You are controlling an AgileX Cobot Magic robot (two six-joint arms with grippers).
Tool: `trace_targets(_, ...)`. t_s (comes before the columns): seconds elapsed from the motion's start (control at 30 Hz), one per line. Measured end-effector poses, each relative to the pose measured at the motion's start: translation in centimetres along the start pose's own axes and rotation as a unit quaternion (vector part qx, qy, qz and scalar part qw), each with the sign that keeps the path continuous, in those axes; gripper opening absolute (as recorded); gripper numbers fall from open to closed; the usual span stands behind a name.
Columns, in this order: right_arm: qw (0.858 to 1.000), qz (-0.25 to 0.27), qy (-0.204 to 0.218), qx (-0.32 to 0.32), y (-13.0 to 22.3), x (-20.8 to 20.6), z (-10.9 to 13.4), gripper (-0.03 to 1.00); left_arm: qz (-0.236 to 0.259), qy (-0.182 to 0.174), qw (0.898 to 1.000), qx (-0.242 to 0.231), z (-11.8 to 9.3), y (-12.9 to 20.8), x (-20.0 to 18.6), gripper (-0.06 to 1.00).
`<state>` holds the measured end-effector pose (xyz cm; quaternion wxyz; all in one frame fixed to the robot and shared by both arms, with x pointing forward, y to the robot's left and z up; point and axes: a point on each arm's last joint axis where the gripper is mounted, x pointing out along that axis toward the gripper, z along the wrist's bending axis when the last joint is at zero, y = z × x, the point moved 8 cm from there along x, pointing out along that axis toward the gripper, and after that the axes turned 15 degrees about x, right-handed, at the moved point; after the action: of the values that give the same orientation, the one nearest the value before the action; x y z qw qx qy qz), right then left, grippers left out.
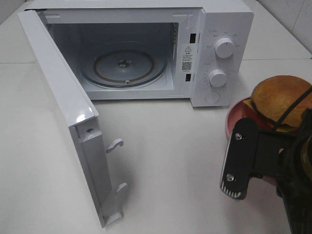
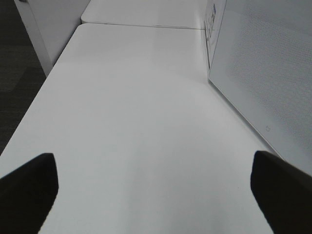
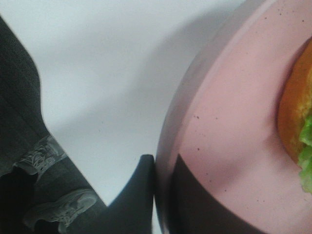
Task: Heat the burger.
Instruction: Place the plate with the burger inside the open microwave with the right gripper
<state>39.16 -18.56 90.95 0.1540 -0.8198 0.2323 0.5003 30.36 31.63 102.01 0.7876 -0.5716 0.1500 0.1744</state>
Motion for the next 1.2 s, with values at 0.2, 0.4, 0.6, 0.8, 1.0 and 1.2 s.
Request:
trace_targets(0.2,0.995,-0.032,0.001,-0.091,-1.1,0.0,0.2,0.03,0.0,0.0,1.0,0.0,0.0,0.0,0.0,0.99)
trace_targets(0.4,0.975,-0.078,0.007,-0.206,-2.5,-0.1,0.5,0.03,0.0,0.0,1.0,0.0,0.0,0.0,0.0,0.99)
trace_targets(0.6,0.946,-0.123,0.013,-0.298,-4.1,-0.4,1.1,0.03,0.0,0.0,1.0,0.0,0.0,0.0,0.0,0.99)
trace_targets(0.8,0.926,-0.136,0.013,-0.352,-5.1,0.2,1.9,0.03,0.0,0.0,1.0,0.0,0.0,0.0,0.0,0.99)
trace_targets(1.0,0.913,-0.178,0.008,-0.368,-6.8,0.3,3.0,0.03,0.0,0.0,1.0,0.0,0.0,0.0,0.0,0.99)
trace_targets(1.2,0.897,-0.212,-0.004,-0.388,-8.5,1.0,4.5,0.03,0.0,0.0,1.0,0.0,0.0,0.0,0.0,0.99)
